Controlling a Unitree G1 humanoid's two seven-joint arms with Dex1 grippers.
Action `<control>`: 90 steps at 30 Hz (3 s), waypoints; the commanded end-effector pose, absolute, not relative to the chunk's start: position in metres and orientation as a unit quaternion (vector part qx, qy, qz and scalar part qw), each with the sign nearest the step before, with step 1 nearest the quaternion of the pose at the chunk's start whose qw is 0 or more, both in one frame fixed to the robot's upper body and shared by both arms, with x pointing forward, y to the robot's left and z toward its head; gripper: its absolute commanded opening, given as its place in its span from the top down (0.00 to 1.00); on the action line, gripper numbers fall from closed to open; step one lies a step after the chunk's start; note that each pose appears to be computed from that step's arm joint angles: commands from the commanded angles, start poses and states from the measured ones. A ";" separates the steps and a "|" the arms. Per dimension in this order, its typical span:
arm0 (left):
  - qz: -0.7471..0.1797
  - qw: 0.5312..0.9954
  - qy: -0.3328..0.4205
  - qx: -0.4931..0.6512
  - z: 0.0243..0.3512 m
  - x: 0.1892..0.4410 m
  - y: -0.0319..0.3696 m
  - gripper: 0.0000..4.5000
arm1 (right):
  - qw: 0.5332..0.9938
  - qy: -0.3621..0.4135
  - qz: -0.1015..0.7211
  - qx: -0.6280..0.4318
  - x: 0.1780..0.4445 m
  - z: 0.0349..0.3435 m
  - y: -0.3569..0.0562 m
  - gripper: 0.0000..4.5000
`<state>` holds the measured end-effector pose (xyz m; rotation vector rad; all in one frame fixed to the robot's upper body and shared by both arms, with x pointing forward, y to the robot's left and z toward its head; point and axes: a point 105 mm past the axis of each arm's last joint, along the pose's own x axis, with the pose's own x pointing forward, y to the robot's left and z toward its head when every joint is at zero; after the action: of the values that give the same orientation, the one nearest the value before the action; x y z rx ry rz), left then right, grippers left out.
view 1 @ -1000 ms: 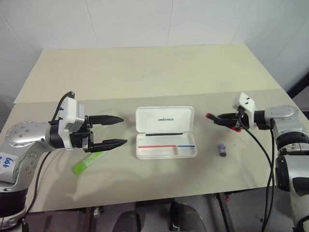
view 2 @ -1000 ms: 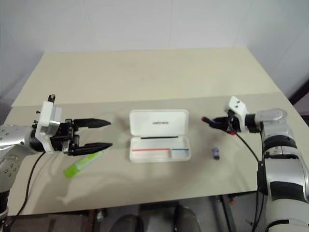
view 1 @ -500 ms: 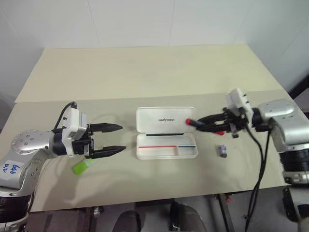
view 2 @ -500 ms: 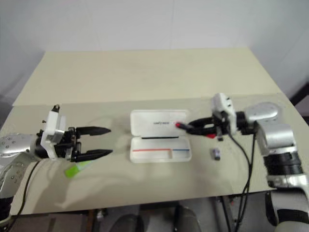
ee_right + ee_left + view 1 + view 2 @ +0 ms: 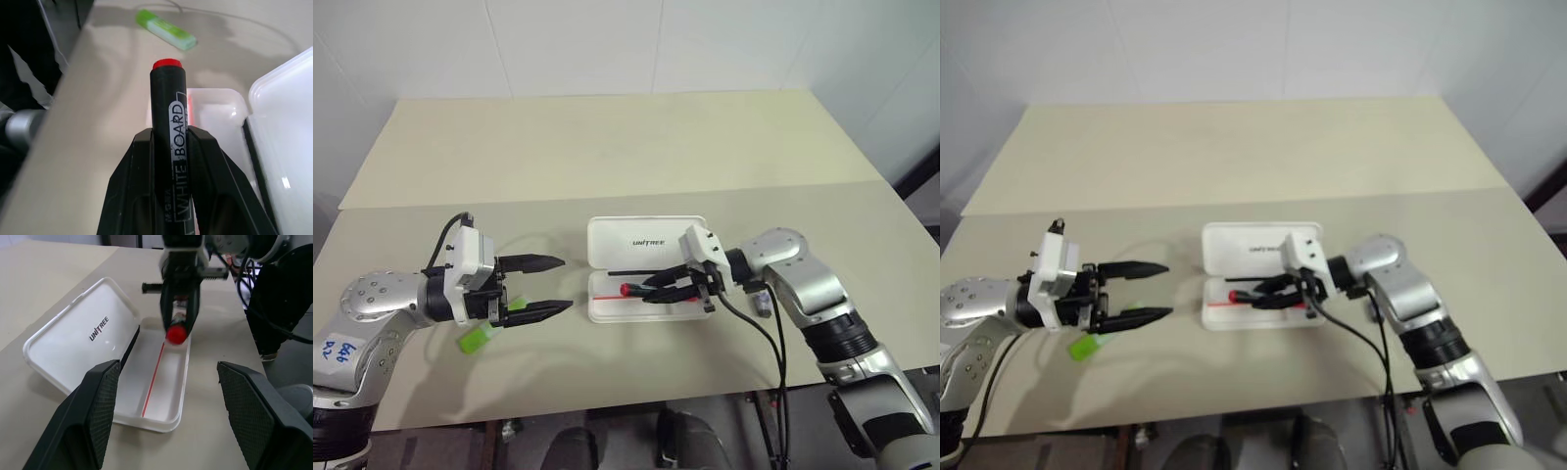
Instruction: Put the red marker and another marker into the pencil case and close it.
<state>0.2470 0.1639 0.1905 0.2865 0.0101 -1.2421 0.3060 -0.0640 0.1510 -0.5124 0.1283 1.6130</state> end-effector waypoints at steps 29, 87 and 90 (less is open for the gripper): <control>-0.572 0.809 -0.013 0.135 0.192 0.245 0.160 0.24 | 0.612 -0.018 0.775 -0.154 0.273 0.210 -0.067 0.00; -0.406 0.893 0.118 0.155 0.069 0.242 0.263 0.74 | 0.707 -0.096 0.678 -0.177 0.284 0.218 -0.186 0.00; -0.406 0.893 0.119 0.155 0.069 0.243 0.262 0.75 | 0.689 -0.109 0.701 -0.146 0.276 0.213 -0.177 0.00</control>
<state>0.2434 0.2617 0.0768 0.3235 0.2098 -0.8499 0.2892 -0.1818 0.2058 -0.3224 -0.1780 1.4671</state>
